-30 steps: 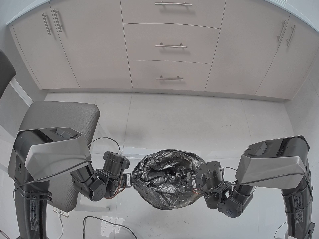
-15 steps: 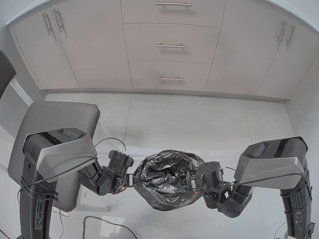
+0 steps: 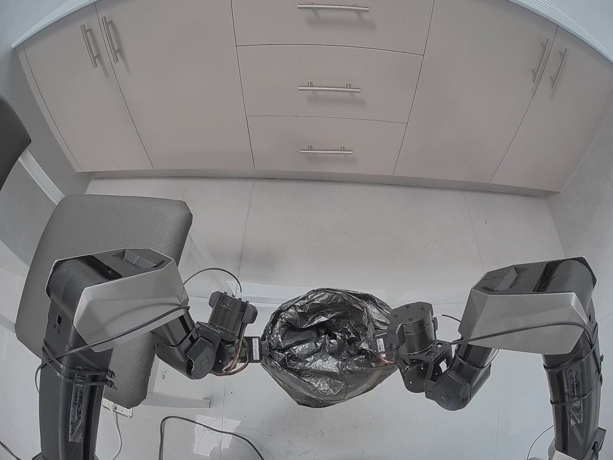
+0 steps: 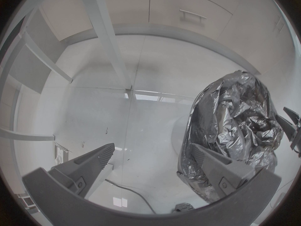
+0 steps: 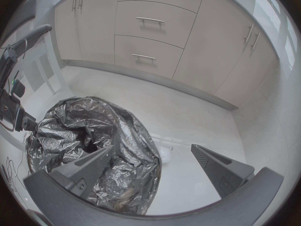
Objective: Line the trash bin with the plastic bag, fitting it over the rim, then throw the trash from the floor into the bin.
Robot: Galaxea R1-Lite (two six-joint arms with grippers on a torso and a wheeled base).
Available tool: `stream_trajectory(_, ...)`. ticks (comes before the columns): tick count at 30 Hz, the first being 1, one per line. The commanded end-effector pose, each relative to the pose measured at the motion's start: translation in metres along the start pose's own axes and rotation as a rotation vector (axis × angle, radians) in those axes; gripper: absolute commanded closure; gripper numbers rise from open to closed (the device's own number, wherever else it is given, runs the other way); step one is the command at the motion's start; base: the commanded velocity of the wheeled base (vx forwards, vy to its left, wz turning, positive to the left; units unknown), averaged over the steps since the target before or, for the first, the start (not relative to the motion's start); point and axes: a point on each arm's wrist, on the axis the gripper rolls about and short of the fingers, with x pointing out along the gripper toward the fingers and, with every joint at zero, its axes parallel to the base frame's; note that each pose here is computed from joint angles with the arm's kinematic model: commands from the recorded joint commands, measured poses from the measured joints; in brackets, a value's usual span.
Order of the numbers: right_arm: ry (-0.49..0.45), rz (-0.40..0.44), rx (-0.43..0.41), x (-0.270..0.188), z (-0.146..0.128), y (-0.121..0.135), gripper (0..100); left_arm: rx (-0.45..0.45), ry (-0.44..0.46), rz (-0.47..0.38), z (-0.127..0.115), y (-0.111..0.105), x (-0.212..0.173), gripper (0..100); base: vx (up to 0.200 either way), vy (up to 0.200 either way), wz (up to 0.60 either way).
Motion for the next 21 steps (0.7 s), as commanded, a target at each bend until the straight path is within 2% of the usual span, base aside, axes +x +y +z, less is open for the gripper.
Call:
stream_trajectory(1,-0.021,-0.029,0.031,0.003,0.014,-0.015,0,-0.029,-0.023,-0.03,-0.003,0.001,-0.002,0,0.0,0.0,0.0)
stream_trajectory(4,-0.04,-0.043,0.034,0.003,0.024,-0.023,0,-0.051,-0.094,-0.112,-0.007,0.004,-0.007,0,0.0,0.0,0.0)
stream_trajectory(9,-0.034,-0.068,-0.002,0.008,0.024,-0.031,0,-0.064,-0.125,-0.223,-0.01,0.01,-0.012,0,0.0,0.0,0.0)
stream_trajectory(21,0.006,-0.105,-0.013,0.019,0.015,-0.046,0,-0.064,-0.125,-0.233,-0.01,0.012,-0.011,0,0.0,0.0,0.0)
